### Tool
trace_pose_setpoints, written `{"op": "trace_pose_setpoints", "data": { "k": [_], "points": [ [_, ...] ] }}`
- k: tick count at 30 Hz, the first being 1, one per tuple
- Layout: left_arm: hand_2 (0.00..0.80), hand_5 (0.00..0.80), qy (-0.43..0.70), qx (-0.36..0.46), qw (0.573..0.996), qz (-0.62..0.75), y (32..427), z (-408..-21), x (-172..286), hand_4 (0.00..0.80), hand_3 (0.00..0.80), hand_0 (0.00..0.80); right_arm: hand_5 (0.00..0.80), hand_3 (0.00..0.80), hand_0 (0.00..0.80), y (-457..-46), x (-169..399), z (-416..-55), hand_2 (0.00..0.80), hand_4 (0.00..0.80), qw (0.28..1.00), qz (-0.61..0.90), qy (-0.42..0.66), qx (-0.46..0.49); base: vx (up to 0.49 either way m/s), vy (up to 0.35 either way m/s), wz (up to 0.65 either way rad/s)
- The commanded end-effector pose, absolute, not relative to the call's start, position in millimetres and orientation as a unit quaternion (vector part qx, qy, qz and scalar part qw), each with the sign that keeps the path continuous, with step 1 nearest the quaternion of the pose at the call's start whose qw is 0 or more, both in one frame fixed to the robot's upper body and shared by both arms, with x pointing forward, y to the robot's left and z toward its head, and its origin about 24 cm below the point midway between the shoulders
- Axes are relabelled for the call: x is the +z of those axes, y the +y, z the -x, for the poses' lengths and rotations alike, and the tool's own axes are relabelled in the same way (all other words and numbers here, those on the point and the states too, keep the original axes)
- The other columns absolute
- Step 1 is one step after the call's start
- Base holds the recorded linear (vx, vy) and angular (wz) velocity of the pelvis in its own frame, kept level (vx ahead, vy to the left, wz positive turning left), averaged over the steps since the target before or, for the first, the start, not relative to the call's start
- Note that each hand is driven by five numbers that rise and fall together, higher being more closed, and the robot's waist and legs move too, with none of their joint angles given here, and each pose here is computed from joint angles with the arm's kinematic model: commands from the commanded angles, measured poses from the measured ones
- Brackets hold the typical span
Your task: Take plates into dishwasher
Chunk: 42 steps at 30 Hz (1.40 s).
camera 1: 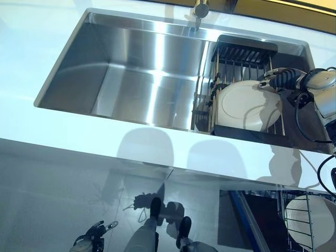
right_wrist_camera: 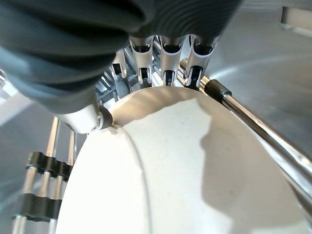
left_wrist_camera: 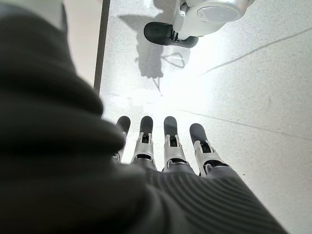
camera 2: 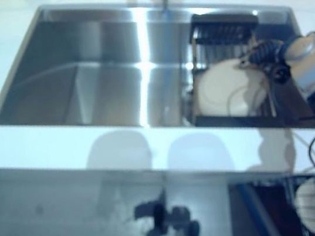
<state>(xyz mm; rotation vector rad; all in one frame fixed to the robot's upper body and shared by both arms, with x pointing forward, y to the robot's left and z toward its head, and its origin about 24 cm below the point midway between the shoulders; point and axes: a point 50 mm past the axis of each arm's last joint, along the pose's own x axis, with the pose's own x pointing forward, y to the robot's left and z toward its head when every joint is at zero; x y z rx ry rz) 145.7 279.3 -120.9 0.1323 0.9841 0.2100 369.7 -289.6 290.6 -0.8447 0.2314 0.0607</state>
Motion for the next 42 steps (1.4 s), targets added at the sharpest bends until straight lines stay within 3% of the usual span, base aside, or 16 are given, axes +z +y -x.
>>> {"op": "trace_pose_setpoints", "data": {
  "k": [1,6,15,16,17,18,19,37,38,40,42],
  "points": [
    [0.0,0.0,0.488,0.116,0.862,-0.075,293.7,-125.7,-123.6,0.0,0.0,0.0,0.8,0.8,0.8,-271.6,273.6,-375.1,0.8,0.8,0.907,0.405,0.096,0.072,0.0,0.0,0.0],
    [0.0,0.0,0.489,0.113,0.861,-0.081,292.9,-124.2,-124.2,0.0,0.0,0.0,0.8,0.8,0.8,-280.8,293.0,-373.1,0.8,0.8,0.913,0.399,0.074,0.028,0.0,0.0,0.0],
    [0.0,0.0,0.494,0.114,0.858,-0.082,296.1,-121.4,-123.9,0.0,0.0,0.0,0.8,0.8,0.8,-270.3,278.1,-372.4,0.8,0.8,0.937,0.324,0.099,0.092,0.0,0.0,0.0],
    [0.0,0.0,0.494,0.114,0.858,-0.082,295.7,-120.7,-124.3,0.0,0.0,0.0,0.747,0.747,0.747,-269.1,275.0,-372.5,0.747,0.747,0.937,0.318,0.103,0.099,0.0,0.0,0.0],
    [0.0,0.0,0.494,0.114,0.858,-0.081,295.4,-120.3,-124.7,0.0,0.0,0.0,0.389,0.389,0.389,-268.1,272.6,-372.6,0.389,0.389,0.938,0.313,0.108,0.104,0.0,0.0,0.0],
    [0.0,0.0,0.494,0.113,0.858,-0.081,295.7,-120.3,-124.6,0.0,0.0,0.0,0.138,0.138,0.138,-266.5,266.5,-372.9,0.138,0.138,0.939,0.302,0.116,0.116,0.0,0.0,0.0],
    [0.0,0.0,0.494,0.113,0.858,-0.081,296.0,-119.8,-124.6,0.0,0.0,0.0,0.0,0.0,0.0,-265.8,262.2,-372.7,0.0,0.0,0.939,0.297,0.123,0.124,0.0,0.0,0.0],
    [0.0,0.0,0.494,0.116,0.858,-0.085,301.2,-114.4,-124.3,0.0,0.0,0.0,0.0,0.0,0.0,-255.2,201.6,-359.5,0.0,0.0,0.916,0.218,0.231,0.246,0.0,0.0,0.0],
    [0.0,0.0,0.494,0.117,0.858,-0.085,301.4,-114.9,-124.2,0.0,0.0,0.0,0.113,0.113,0.113,-254.7,200.6,-359.0,0.113,0.113,0.916,0.214,0.231,0.249,0.0,0.0,0.0],
    [0.0,0.0,0.494,0.117,0.858,-0.085,301.3,-115.2,-124.1,0.0,0.0,0.0,0.471,0.471,0.471,-251.5,199.2,-358.8,0.471,0.471,0.919,0.197,0.228,0.255,0.0,0.0,0.0],
    [0.0,0.0,0.495,0.117,0.857,-0.085,301.0,-114.2,-124.7,0.0,0.0,0.0,0.678,0.678,0.678,-248.8,196.9,-358.7,0.678,0.678,0.92,0.185,0.228,0.26,0.0,0.0,0.0]
  ]
}}
